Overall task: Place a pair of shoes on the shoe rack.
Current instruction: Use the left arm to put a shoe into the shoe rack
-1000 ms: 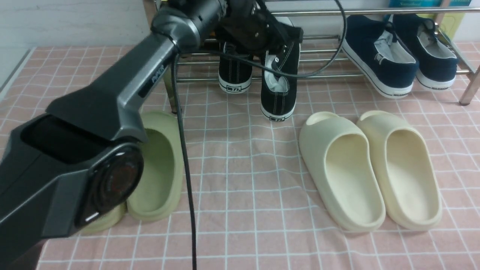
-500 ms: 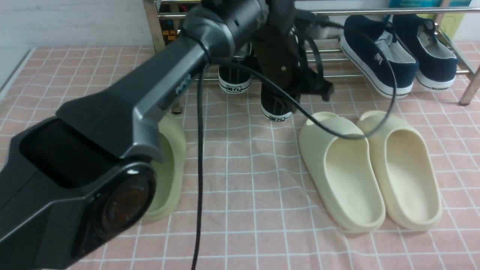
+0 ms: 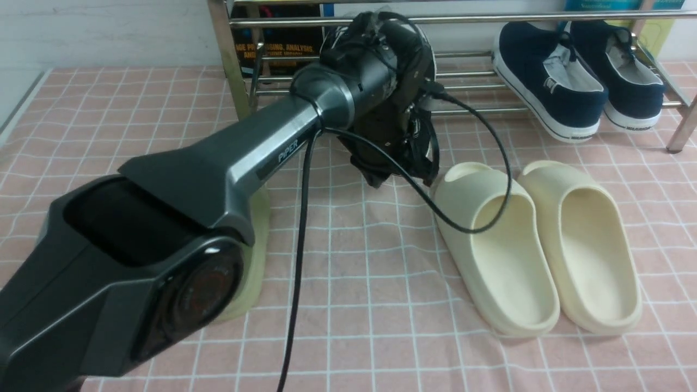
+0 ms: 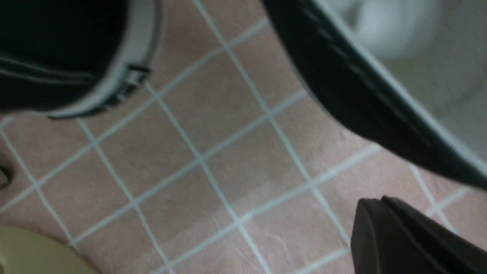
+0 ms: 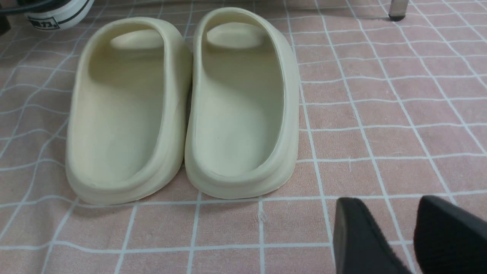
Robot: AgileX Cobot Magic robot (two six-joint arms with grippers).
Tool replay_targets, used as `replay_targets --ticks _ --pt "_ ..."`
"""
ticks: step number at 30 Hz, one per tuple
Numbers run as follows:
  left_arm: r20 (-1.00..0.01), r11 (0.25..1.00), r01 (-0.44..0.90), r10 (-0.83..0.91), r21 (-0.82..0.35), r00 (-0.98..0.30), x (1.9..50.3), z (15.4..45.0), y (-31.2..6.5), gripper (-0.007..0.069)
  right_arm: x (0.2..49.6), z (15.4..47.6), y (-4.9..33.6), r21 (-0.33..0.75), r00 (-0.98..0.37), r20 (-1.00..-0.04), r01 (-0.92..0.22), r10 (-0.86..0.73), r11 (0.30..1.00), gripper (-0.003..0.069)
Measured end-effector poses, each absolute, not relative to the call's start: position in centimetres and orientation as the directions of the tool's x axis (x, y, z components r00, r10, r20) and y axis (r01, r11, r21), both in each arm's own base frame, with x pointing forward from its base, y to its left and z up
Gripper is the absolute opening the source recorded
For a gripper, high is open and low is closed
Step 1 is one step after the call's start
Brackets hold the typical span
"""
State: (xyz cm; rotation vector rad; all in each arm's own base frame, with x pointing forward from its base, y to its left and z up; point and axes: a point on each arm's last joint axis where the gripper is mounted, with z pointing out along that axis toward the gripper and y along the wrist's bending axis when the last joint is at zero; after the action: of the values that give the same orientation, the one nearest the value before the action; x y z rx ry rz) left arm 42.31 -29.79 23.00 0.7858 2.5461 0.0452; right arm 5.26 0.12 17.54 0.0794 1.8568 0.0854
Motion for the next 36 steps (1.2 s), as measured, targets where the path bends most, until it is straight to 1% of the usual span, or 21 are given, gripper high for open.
replay_targets --ticks 2,9,12,15,16,17,19,20,21,23,26,28,32,34,36 --pt "-0.481 0.844 0.512 0.52 0.16 -0.706 42.7 23.2 -30.0 0.0002 5.3 17.5 0.1 0.1 -0.283 -0.954 0.011 0.099 0.995 0.0238" --pt "-0.52 0.892 0.439 0.428 0.11 -0.74 42.8 23.4 -30.2 0.0005 5.3 17.5 0.1 0.1 -0.283 -0.954 0.011 0.099 0.995 0.0238" --pt "-0.526 0.91 0.404 0.389 0.093 -0.756 42.8 24.1 -30.2 0.0005 5.3 17.5 0.1 0.1 -0.283 -0.954 0.011 0.099 0.995 0.0238" --pt "-0.515 0.915 0.393 0.382 0.093 -0.768 42.7 24.7 -30.1 0.0005 5.3 17.5 0.1 0.1 -0.283 -0.954 0.011 0.099 0.995 0.0238" --pt "-0.495 0.917 0.39 0.379 0.086 -0.782 42.5 24.9 -30.0 0.0005 5.3 17.5 0.1 0.1 -0.283 -0.954 0.011 0.099 0.995 0.0238" --pt "-0.453 0.915 0.397 0.385 0.073 -0.804 42.0 24.9 -29.9 0.0005 5.3 17.5 0.1 0.1 -0.283 -0.954 0.011 0.099 0.995 0.0238" --pt "-0.406 0.902 0.431 0.406 0.033 -0.819 41.5 24.7 -30.1 0.0005 5.3 17.5 0.1 0.1 -0.283 -0.954 0.011 0.099 0.995 0.0238" --pt "-0.399 0.898 0.44 0.413 0.025 -0.819 41.4 24.7 -30.1 0.0005 5.3 17.5 0.1 0.1 -0.283 -0.954 0.011 0.099 0.995 0.0238" --pt "-0.385 0.881 0.473 0.433 -0.01 -0.815 41.1 24.6 -30.5 0.0005 5.3 17.5 0.1 0.1 -0.283 -0.954 0.011 0.099 0.995 0.0238" --pt "-0.386 0.867 0.497 0.451 -0.024 -0.805 40.9 24.6 -30.7 0.0005 5.3 17.5 0.1 0.1 -0.283 -0.954 0.011 0.099 0.995 0.0238" --pt "-0.434 0.863 0.504 0.447 -0.02 -0.782 41.3 24.8 -31.0 0.0005 5.3 17.5 0.1 0.1 -0.283 -0.954 0.011 0.099 0.995 0.0238" --pt "-0.521 0.872 0.49 0.421 0.005 -0.743 42.1 25.3 -31.1 0.0008 5.3 17.5 0.1 0.1 -0.283 -0.954 0.011 0.099 0.995 0.0238" --pt "-0.574 0.891 0.453 0.38 0.018 -0.725 42.6 25.6 -31.2 0.0013 5.3 17.5 0.1 0.1 -0.283 -0.954 0.011 0.099 0.995 0.0238" --pt "-0.609 0.895 0.446 0.366 0.022 -0.703 42.8 25.8 -31.4 0.0013 5.3 17.5 0.1 0.1 -0.283 -0.954 0.011 0.099 0.995 0.0238" --pt "-0.624 0.895 0.445 0.362 0.025 -0.692 42.9 25.9 -31.5 0.0014 5.3 17.5 0.1 0.1 -0.283 -0.954 0.011 0.099 0.995 0.0238"
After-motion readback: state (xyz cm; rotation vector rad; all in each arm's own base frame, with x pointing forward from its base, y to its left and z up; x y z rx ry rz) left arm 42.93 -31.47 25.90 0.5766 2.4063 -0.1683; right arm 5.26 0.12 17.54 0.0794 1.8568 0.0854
